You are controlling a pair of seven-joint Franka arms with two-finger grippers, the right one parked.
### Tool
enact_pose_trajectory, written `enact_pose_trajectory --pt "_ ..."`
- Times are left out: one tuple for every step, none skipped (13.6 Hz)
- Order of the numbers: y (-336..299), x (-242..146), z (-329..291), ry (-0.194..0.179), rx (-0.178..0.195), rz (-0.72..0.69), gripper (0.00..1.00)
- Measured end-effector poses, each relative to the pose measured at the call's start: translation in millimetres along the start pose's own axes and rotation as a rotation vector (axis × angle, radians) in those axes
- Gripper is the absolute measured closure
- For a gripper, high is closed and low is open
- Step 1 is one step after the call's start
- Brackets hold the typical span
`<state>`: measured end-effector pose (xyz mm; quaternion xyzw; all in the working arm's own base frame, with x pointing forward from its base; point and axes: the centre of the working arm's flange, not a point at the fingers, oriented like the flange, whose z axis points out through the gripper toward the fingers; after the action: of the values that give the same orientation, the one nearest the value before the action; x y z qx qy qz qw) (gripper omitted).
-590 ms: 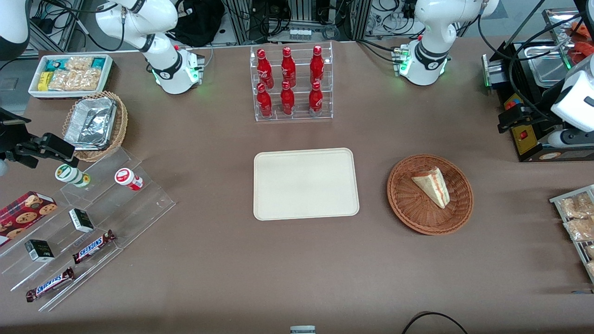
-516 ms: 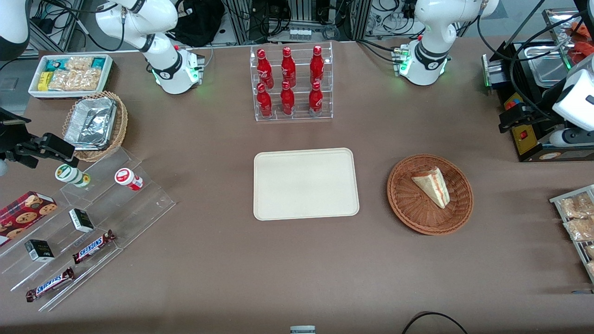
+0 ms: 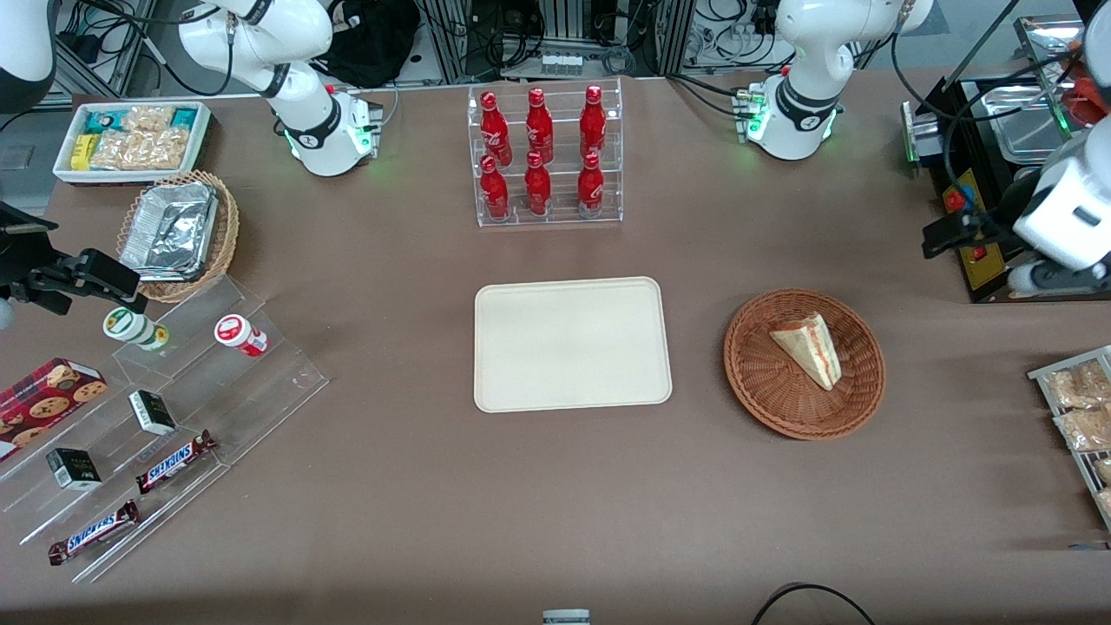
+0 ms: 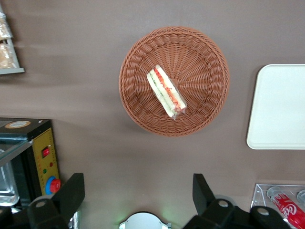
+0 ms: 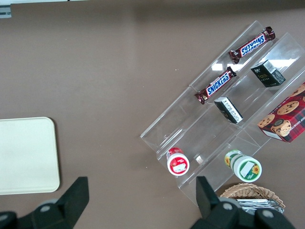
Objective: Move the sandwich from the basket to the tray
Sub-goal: 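Move the left gripper over the wrapped sandwich in the wicker basket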
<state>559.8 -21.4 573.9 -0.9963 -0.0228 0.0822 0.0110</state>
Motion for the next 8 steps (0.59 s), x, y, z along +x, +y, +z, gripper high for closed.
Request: enact_pose_trajectory --pt "1.5 8.6 18.5 0.001 -0.001 -0.02 0.0" --pt "4.3 15.9 37.3 0.009 -0.003 -0.051 0.0" --pt "9.4 21.4 57.0 0.02 -0.005 -0.086 0.0" --pt "15.6 24.6 76.2 0.031 -0.007 -0.123 0.0" --pt "20.3 26.2 93.6 0.04 -0.009 -0.16 0.0" --pt "22.9 26.8 108.3 0.047 -0.011 -0.195 0.0" --pt "23.8 27.0 120.7 0.054 -0.014 -0.232 0.0" --pt "24.2 27.2 131.9 0.063 -0.018 -0.275 0.0"
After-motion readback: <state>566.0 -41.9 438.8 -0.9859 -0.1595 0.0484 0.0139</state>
